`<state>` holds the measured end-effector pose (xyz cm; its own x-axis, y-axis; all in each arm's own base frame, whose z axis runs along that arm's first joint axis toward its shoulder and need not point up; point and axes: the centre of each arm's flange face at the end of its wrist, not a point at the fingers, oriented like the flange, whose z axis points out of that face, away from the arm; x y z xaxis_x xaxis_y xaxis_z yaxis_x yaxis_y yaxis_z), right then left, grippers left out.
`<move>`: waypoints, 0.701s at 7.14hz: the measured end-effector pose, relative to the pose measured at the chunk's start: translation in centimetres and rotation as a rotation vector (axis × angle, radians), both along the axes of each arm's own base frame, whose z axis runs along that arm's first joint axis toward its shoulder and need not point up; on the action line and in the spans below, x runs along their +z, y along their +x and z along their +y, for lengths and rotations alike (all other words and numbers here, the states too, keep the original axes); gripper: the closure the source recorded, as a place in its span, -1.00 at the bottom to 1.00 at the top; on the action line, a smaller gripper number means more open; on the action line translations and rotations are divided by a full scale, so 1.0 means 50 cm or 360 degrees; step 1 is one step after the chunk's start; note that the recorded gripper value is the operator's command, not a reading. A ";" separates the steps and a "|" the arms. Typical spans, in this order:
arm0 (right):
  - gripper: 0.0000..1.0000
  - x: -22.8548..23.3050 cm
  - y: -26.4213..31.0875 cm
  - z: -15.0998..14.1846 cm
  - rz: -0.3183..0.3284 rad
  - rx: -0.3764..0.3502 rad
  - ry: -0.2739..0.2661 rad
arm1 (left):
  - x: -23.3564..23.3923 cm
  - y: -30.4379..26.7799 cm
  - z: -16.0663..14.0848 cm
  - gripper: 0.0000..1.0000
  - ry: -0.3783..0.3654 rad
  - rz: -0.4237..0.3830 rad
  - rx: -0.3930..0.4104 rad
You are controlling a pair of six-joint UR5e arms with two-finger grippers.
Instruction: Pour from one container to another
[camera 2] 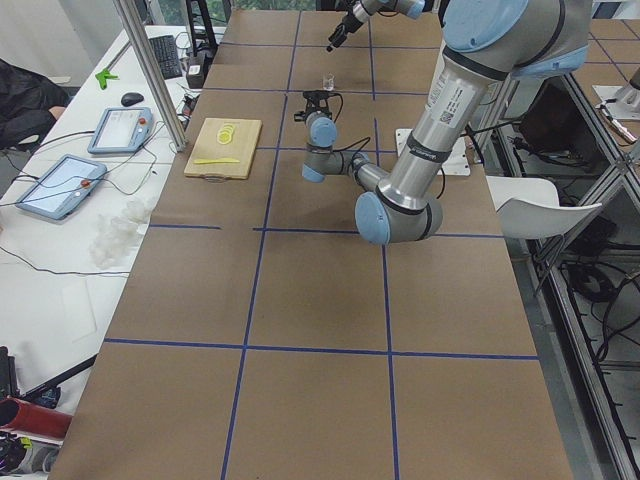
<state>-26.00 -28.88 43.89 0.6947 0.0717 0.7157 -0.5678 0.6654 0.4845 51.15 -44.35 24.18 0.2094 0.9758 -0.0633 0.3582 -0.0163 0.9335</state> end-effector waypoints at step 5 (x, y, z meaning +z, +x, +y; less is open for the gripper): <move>-1.00 0.084 -0.189 0.024 0.0126 0.0282 0.0351 | 0.001 -0.001 -0.002 1.00 -0.0002 -0.0002 -0.0004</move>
<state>-35.47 -27.68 48.12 0.7397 0.0459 0.6714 -0.6204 0.4330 0.6539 51.08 -44.43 24.25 0.2122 0.9751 -0.0643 0.3571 -0.0161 0.9339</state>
